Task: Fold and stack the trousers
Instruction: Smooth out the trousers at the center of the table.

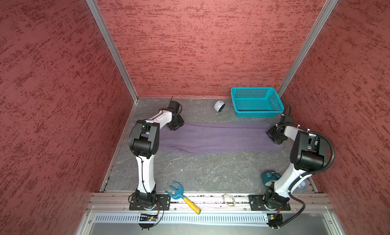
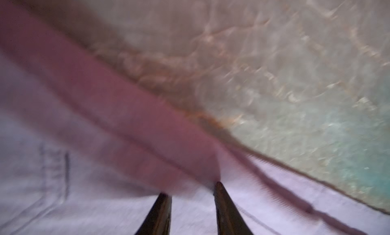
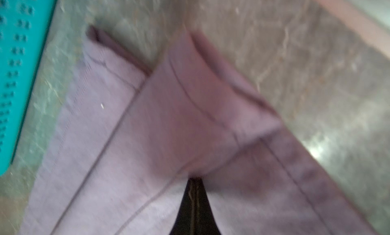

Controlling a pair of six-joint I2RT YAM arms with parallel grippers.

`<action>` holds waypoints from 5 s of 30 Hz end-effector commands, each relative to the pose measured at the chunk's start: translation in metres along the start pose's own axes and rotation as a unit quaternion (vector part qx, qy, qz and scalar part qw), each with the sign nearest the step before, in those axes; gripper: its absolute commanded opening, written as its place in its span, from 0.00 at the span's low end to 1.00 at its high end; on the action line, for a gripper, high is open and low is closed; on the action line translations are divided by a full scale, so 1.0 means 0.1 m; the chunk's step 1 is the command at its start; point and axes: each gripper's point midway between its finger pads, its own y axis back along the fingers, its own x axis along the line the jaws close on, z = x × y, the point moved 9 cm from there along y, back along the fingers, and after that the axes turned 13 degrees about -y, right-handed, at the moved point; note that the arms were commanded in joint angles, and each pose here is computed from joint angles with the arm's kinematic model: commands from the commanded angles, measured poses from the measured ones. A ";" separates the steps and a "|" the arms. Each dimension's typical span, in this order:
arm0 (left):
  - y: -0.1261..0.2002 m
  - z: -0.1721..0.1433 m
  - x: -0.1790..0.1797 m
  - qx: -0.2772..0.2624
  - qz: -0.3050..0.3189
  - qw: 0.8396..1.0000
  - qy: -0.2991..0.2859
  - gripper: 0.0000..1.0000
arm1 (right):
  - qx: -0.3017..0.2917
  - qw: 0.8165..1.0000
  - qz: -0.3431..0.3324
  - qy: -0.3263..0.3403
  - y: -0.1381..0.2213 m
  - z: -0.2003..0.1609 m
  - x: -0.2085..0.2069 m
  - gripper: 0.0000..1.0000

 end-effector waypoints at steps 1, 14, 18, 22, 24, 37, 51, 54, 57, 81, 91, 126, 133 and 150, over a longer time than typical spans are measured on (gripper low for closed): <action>-0.08 0.14 -0.03 -0.006 0.003 1.000 -0.006 0.36 | -0.021 1.000 -0.005 0.003 -0.03 0.18 0.11 0.01; 0.18 0.86 -0.18 -0.079 -0.033 0.996 -0.004 0.36 | -0.063 0.996 0.057 0.021 0.16 0.67 0.67 0.01; 0.26 0.88 -0.07 -0.080 -0.036 0.996 0.013 0.36 | -0.040 0.994 0.099 0.015 0.41 0.35 0.53 0.02; 0.32 0.74 -0.04 -0.072 -0.062 0.995 0.021 0.36 | -0.025 0.997 0.072 0.001 0.46 -0.05 0.14 0.02; 0.34 0.62 -0.07 -0.058 -0.078 0.995 0.016 0.36 | -0.024 0.999 0.047 0.005 0.46 -0.16 -0.03 0.00; 0.05 -0.52 -0.23 0.049 -0.095 0.994 -0.019 0.31 | -0.004 0.999 -0.003 -0.050 0.07 0.09 -0.19 0.00; -0.40 -0.72 -0.04 0.099 -0.059 0.993 -0.006 0.29 | -0.029 0.997 0.032 -0.071 -0.26 0.65 0.25 0.00; -0.41 -0.71 -0.04 0.098 -0.056 0.994 -0.005 0.29 | -0.022 0.993 0.074 -0.085 -0.35 0.78 0.43 0.00; -0.41 -0.71 -0.03 0.096 -0.049 0.994 -0.008 0.29 | -0.028 0.989 0.109 -0.093 -0.36 0.90 0.58 0.00; -0.17 -0.91 0.81 0.128 0.005 0.990 0.063 0.29 | -0.038 0.994 0.054 -0.092 -0.42 0.71 0.23 0.03; 0.10 -0.88 0.65 0.110 -0.007 0.993 0.036 0.30 | -0.069 0.993 0.069 -0.069 0.14 0.53 0.15 0.06; -0.05 -1.47 -0.23 0.180 -0.023 0.978 -0.101 0.37 | -0.025 0.994 0.058 0.094 -0.06 -0.24 1.18 0.00; -0.08 -1.73 0.00 0.207 -0.014 0.974 -0.095 0.37 | -0.062 0.996 0.059 0.002 0.27 0.09 0.80 0.00; 0.04 -1.60 -0.14 0.197 -0.057 0.972 -0.114 0.42 | -0.075 0.997 0.019 -0.030 0.12 0.49 0.69 0.33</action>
